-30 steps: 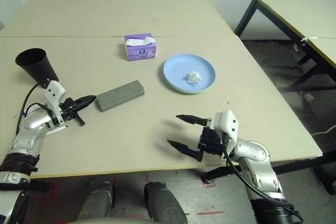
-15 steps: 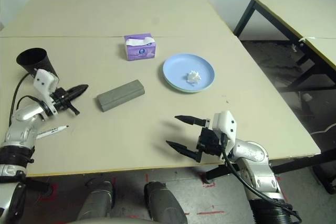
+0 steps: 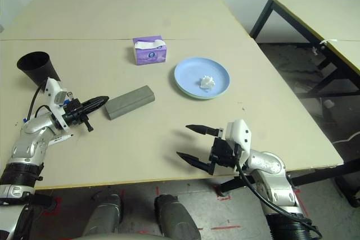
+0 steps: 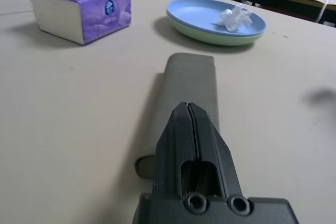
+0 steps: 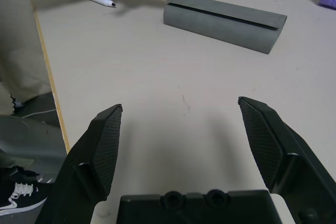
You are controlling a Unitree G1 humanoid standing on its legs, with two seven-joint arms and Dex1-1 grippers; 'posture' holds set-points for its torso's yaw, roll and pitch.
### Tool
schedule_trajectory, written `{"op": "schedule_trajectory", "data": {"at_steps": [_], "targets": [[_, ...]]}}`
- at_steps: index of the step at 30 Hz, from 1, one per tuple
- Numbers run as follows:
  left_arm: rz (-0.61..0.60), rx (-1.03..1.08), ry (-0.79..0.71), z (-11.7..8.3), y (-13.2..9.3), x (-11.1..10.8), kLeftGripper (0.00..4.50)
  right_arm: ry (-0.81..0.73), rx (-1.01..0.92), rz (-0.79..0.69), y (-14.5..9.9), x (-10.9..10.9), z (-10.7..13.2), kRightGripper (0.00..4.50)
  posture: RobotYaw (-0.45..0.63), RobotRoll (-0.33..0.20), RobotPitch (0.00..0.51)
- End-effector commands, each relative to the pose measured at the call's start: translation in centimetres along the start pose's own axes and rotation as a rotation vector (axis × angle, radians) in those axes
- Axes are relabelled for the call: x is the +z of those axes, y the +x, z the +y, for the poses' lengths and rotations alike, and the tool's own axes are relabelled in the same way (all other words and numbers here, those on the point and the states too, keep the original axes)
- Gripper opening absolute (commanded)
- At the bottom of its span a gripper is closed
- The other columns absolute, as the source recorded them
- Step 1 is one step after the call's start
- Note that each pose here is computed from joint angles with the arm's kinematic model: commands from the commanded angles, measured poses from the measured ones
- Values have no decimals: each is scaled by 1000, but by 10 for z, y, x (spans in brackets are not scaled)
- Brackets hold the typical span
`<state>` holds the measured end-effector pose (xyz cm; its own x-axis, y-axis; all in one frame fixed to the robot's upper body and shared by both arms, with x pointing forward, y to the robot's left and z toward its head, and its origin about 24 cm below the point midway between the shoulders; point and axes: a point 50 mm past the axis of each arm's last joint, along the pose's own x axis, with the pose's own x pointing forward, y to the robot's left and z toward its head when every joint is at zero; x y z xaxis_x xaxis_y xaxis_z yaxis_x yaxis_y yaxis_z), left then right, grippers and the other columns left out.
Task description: Organize and tidy the items on the table.
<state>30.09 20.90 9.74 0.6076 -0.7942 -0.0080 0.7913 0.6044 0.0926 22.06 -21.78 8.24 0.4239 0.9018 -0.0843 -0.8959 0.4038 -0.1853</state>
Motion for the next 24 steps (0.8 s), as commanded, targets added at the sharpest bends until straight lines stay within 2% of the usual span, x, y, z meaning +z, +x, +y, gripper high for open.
{"op": "schedule_trajectory", "data": {"at_steps": [1,17,22,24], "targets": [[40,-26,-3,-5,-1,-5,22,0,7,12,-1,-2,1,4500,-92,0,127],[218,-18,84,-2,-3,-9,22,-5,22,-4,4,2,2,4500,-94,0,123],[235,-25,87,-3,-3,-10,22,-6,29,-4,6,2,3,4500,-95,0,125],[204,-24,88,-3,-2,-5,22,-6,30,-4,6,2,2,4500,-92,0,125]]}}
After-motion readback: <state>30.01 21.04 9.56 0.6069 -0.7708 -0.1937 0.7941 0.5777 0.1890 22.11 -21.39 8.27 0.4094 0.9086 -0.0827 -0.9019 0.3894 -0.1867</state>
